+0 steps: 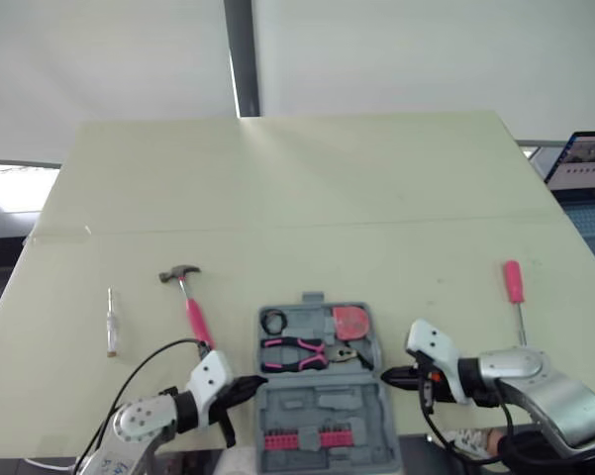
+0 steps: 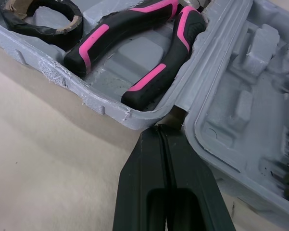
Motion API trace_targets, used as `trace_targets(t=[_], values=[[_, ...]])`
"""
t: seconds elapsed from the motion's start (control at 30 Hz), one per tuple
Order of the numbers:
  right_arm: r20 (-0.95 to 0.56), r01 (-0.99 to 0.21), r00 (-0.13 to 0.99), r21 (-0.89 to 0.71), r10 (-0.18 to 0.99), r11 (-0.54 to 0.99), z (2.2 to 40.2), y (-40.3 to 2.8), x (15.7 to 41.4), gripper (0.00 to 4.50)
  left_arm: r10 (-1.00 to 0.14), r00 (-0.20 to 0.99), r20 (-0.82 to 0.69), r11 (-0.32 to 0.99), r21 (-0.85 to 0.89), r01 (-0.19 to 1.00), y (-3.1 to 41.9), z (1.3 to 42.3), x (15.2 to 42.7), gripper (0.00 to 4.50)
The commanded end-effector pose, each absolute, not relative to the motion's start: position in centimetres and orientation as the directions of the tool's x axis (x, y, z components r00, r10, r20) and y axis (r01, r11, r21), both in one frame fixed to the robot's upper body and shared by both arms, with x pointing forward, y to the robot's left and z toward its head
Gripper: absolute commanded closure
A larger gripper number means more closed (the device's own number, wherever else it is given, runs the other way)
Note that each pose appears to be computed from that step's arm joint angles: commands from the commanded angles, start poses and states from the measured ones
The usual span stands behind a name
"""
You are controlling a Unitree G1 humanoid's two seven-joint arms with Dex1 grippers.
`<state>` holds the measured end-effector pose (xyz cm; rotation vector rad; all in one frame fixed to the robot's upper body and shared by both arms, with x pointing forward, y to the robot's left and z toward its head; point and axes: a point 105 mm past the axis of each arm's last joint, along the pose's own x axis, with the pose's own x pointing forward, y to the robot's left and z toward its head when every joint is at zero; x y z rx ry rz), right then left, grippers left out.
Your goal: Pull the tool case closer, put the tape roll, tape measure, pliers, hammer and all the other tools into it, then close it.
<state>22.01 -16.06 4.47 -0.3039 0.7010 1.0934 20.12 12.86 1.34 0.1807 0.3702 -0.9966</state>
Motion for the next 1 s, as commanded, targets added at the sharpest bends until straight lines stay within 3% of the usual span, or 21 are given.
trace_targets(t=[0.03, 0.43, 1.0], values=[[-0.645, -0.893, 0.288, 0.087, 0.708, 0.442, 4.5, -15.7, 22.1, 4.50, -0.799, 0.476, -0.369, 0.516, -0.011, 0.857, 12.0, 1.8, 20.2, 4.45], [-0.633, -0.883, 0.325, 0.065, 0.703, 0.466, 4.1, -15.5, 22.2, 4.50, -0.813, 0.460, -0.357, 0.495, -0.009, 0.869, 10.8, 3.3, 20.9, 4.45], [-0.611, -0.849, 0.430, -0.024, 0.665, 0.527, 6.0, -15.1, 25.8, 4.50, -0.802, 0.492, -0.339, 0.525, -0.006, 0.851, 9.9, 4.7, 22.8, 4.45]])
